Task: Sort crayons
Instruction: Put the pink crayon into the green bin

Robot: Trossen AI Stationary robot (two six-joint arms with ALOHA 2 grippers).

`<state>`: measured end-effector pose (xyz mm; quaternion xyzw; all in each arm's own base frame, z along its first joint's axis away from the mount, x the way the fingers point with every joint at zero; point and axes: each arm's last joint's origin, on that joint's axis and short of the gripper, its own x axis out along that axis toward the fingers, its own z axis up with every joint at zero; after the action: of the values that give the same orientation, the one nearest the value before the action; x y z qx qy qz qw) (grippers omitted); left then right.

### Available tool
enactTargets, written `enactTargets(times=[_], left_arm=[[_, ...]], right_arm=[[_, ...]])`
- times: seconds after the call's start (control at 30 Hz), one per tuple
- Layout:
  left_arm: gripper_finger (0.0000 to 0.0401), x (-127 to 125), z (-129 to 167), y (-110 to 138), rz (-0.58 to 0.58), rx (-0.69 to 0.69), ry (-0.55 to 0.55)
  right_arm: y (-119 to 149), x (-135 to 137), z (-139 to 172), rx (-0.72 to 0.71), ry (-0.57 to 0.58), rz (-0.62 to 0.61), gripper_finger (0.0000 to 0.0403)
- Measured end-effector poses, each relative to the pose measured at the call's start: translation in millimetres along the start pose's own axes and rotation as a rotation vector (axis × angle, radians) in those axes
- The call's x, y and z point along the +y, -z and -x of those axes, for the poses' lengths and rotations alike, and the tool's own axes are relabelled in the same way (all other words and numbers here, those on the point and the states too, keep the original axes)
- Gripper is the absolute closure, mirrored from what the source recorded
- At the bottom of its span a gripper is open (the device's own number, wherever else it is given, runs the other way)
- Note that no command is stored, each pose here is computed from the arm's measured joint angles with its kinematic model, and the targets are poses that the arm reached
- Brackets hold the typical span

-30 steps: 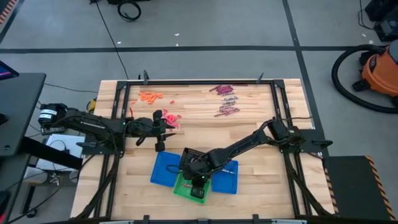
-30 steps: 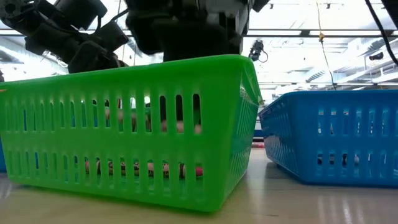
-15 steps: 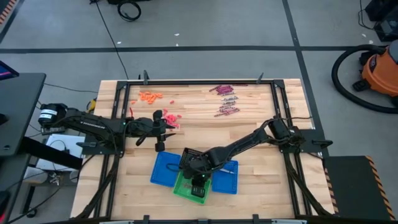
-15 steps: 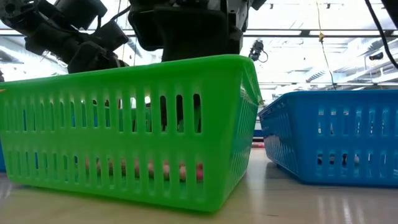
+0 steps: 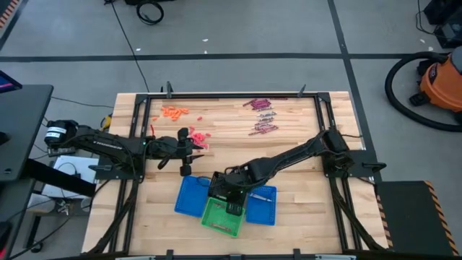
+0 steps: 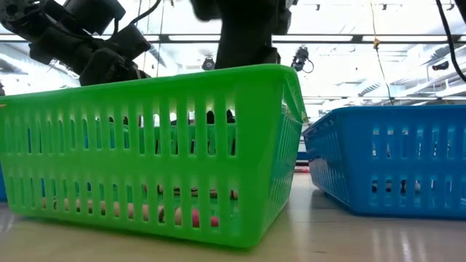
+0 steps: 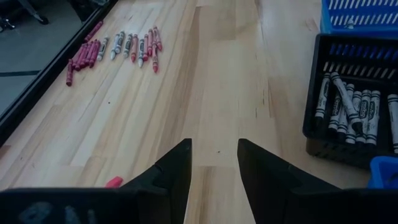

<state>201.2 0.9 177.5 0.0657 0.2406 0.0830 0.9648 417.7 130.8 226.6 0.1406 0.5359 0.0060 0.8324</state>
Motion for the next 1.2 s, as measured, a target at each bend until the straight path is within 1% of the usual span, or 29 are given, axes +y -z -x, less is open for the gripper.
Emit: enactTargets(times=[0.13, 0.23, 0.3, 0.4, 0.5, 0.8, 0.93, 1.03, 1.13, 1.2], left_arm=[[0.0260, 0.0, 0.0, 0.0, 0.001, 0.000, 0.000], [0.0260, 0.0, 0.0, 0.0, 0.001, 0.000, 0.000], [0.0260, 0.1, 0.0, -0.1, -0.009, -0.001, 0.000], [0.0260, 0.2, 0.0, -0.1, -0.016, -0.001, -0.001], [0.0260, 0.3, 0.0, -0.3, -0.034, -0.003, -0.001], [0.0260, 0.2, 0.0, -0.1, -0.075, -0.001, -0.001], [0.0260, 0.2, 0.0, 0.0, -0.075, 0.000, -0.001], [0.0260, 0.2, 0.0, 0.8, -0.076, 0.008, 0.000], [0.0260, 0.0, 0.0, 2.6, -0.076, 0.026, 0.002], [0.0260, 0.0, 0.0, 3.4, -0.078, 0.035, 0.003]], right_arm=[[4.6, -7.5, 17.9, -0.030, 0.212, 0.062, 0.0318], [12.1, -20.1, 21.6, 0.025, 0.399, 0.087, 0.0318], [15.0, -30.9, 24.7, 0.067, 0.503, 0.094, 0.0318], [16.2, -47.9, 25.6, 0.107, 0.606, 0.097, 0.0318], [16.6, -65.3, 24.3, 0.153, 0.677, 0.125, 0.0318], [28.5, -129.0, 8.9, 0.358, 0.732, 0.135, 0.0318], [30.6, -153.1, 6.3, 0.425, 0.686, 0.128, 0.0318], [34.6, -170.4, 5.6, 0.472, 0.661, 0.153, 0.0318], [41.2, -189.7, 13.6, 0.494, 0.642, 0.168, 0.0318], [46.7, -202.7, 22.7, 0.485, 0.613, 0.167, 0.0318]])
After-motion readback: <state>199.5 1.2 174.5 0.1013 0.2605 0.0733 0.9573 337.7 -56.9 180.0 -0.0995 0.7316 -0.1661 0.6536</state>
